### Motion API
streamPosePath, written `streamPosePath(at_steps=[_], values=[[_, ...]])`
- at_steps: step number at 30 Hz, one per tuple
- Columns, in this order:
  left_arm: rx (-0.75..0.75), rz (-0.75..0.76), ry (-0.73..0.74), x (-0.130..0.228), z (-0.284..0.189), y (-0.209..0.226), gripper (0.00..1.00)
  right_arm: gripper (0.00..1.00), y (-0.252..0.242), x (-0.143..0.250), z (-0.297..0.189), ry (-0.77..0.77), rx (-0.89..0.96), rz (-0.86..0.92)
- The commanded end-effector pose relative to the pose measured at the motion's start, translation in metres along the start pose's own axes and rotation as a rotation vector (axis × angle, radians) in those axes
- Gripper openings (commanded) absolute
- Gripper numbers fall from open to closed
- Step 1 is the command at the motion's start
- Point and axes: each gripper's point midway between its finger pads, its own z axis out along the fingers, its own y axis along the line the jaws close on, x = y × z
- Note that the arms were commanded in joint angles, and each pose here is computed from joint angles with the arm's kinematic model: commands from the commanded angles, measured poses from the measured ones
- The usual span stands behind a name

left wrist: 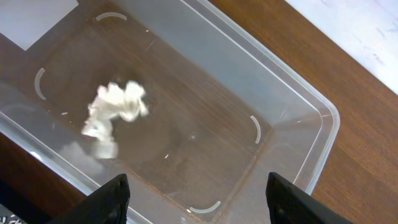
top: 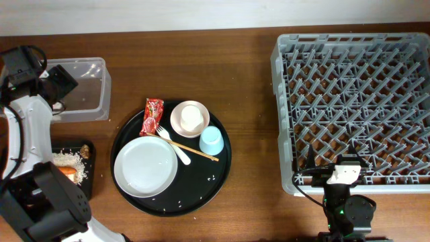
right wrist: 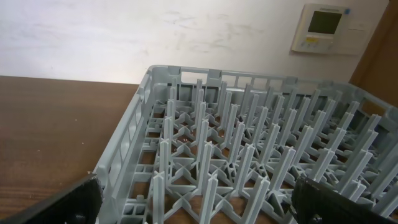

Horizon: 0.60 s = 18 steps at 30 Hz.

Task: Sort waste into correct bins and load items into the dishwasher rack
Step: 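Carry the tissue left and release it into the clear plastic bin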

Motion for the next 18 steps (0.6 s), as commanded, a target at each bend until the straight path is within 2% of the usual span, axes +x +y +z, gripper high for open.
streamPosePath(at_steps=[1, 5, 7, 8, 11, 13, 18], values=[[0.12, 0.007, -0.025, -0.012, -0.034, -0.022, 0.69, 0.98, -0.003, 0.004, 0.0, 0.006, 0.015, -0.006], [0.446, 0.04, 0.032, -0.001, -0.076, -0.08, 0.65, 0.99, -0.003, 0.004, 0.0, 0.006, 0.015, -0.006], [0.574, 0.082, 0.097, 0.017, -0.091, -0.107, 0.59, 0.99, -0.003, 0.004, 0.0, 0.006, 0.015, -0.006], [0.598, 0.107, 0.165, 0.038, -0.095, -0.12, 0.57, 0.99, -0.003, 0.004, 0.0, 0.006, 0.015, -0.006], [0.526, 0.178, 0.266, 0.076, -0.093, -0.129, 0.55, 0.99, -0.003, 0.004, 0.0, 0.006, 0.015, -0.006], [0.392, 0.258, 0.305, 0.104, -0.087, -0.13, 0.55, 0.99, -0.003, 0.004, 0.0, 0.006, 0.015, -0.006], [0.072, 0.515, 0.229, 0.139, -0.086, -0.139, 0.55, 0.98, -0.003, 0.004, 0.0, 0.006, 0.015, -0.006]])
